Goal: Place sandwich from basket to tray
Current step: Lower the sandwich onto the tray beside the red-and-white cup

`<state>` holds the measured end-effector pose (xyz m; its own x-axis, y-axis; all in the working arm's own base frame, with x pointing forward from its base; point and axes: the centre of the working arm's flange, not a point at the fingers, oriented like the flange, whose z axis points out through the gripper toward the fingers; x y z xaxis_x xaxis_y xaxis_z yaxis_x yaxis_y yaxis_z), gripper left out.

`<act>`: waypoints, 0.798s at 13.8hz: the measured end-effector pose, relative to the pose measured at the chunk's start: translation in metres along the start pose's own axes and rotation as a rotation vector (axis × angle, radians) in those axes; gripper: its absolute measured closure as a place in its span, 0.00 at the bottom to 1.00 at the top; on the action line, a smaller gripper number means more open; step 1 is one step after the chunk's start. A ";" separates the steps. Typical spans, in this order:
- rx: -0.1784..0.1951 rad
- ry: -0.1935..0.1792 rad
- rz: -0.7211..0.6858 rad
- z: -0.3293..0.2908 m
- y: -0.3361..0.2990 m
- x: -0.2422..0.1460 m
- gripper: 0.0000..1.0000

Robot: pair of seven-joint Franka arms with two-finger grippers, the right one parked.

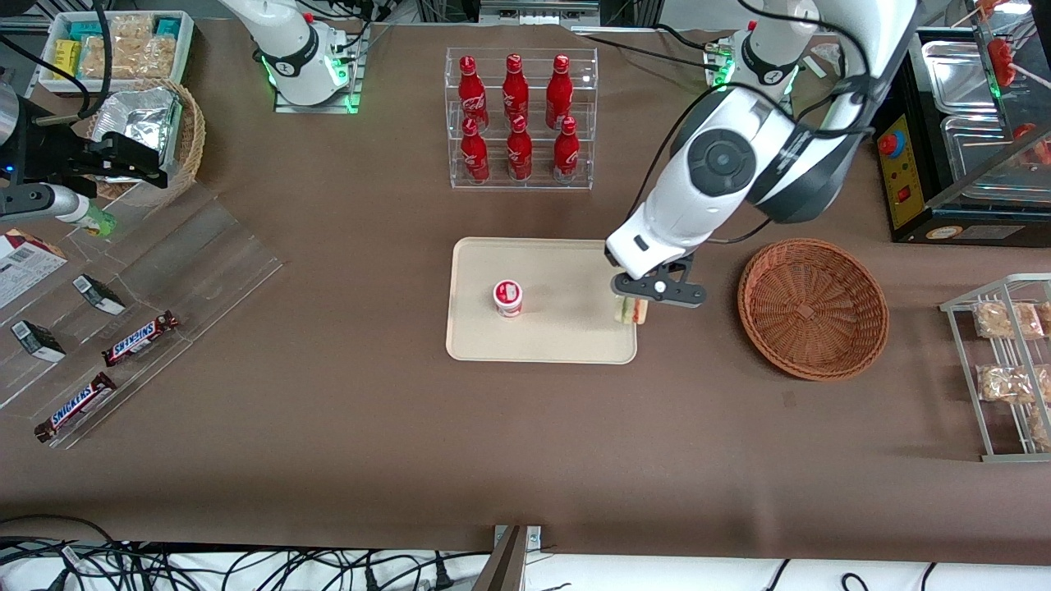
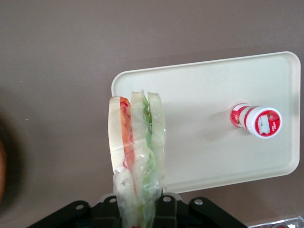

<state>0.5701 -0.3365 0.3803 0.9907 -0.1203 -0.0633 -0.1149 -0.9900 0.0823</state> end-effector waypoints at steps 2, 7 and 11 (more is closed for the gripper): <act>0.019 0.004 -0.018 0.030 0.013 0.001 0.81; 0.086 0.002 -0.016 0.112 0.044 -0.009 0.81; 0.104 -0.011 -0.013 0.153 0.053 -0.014 0.85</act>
<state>0.5392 -0.3984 0.2338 0.9914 -0.1075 -0.0744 -0.1094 -0.9938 -0.0220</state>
